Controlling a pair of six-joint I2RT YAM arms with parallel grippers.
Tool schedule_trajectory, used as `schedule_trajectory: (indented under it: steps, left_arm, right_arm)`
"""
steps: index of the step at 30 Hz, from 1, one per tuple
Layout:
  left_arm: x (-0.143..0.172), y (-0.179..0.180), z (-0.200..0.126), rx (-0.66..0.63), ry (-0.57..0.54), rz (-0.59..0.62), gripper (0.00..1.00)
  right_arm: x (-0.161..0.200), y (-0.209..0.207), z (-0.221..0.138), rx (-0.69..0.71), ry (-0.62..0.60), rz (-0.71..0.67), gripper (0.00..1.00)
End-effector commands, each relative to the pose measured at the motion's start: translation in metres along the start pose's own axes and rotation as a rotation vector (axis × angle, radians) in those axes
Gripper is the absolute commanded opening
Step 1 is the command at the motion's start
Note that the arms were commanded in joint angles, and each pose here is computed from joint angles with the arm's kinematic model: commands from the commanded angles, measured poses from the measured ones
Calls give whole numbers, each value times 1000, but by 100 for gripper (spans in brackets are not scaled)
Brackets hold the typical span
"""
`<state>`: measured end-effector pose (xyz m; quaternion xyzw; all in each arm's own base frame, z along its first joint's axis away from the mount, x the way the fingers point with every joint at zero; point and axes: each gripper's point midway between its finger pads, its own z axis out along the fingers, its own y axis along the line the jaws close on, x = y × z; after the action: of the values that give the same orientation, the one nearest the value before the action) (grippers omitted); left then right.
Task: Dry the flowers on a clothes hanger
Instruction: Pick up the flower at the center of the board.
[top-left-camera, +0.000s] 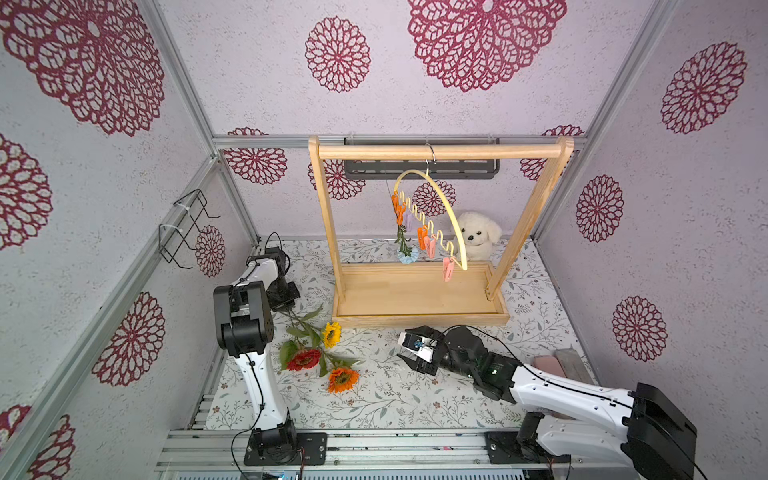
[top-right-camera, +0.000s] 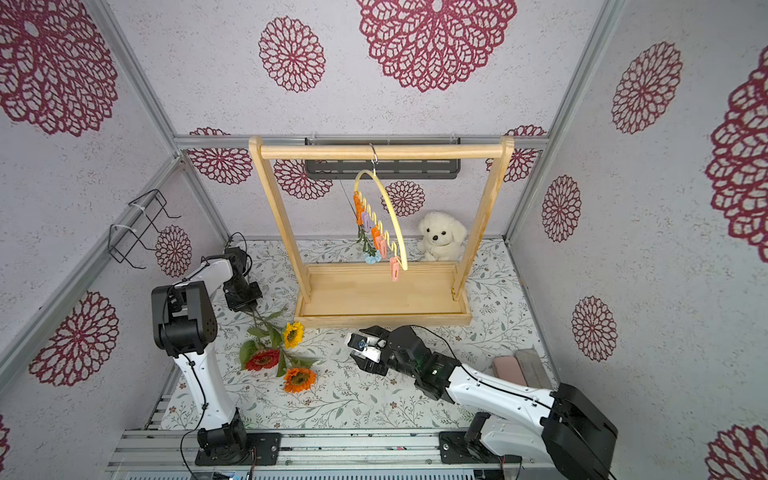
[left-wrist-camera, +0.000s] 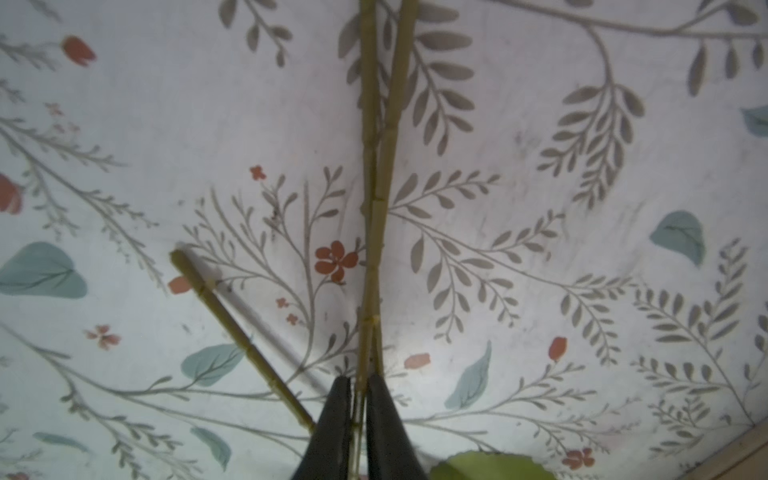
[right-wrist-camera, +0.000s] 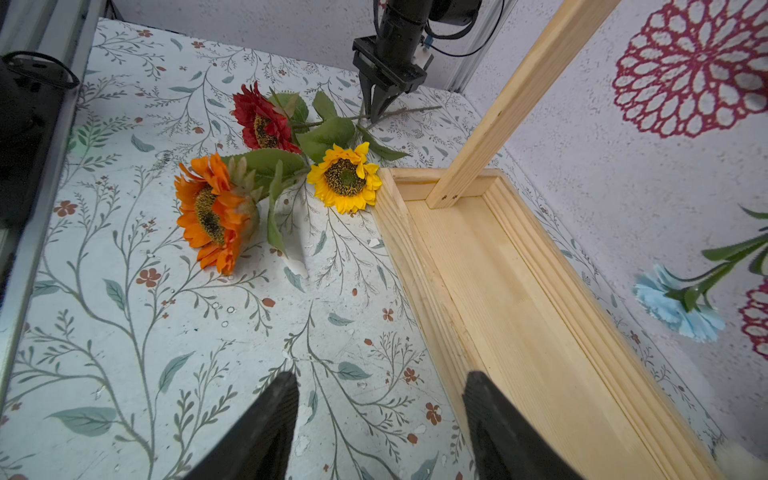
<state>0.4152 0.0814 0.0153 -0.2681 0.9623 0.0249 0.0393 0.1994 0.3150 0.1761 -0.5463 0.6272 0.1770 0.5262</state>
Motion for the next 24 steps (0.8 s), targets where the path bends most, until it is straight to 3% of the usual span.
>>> schedule_trajectory:
  steps: [1,9,15,21,24]
  left_arm:
    - [-8,2,-6,-5,-23,4,10]
    - [-4,3,-31,18,-47,-20,5]
    - [-3,-3,-83,107,-133,-54,5]
    - [6,-7,-109,172,-156,-53,5]
    - [8,-19,-132,271,-200,-55,5]
  right_arm:
    - [-23,-12,-7,38,-67,12,67]
    - [-25,-12,-6,33,-71,19,67]
    - [-25,-10,-4,21,-71,18,67]
    - [-29,-8,-1,1,-80,17,67]
    - [-35,-9,-3,0,-93,27,68]
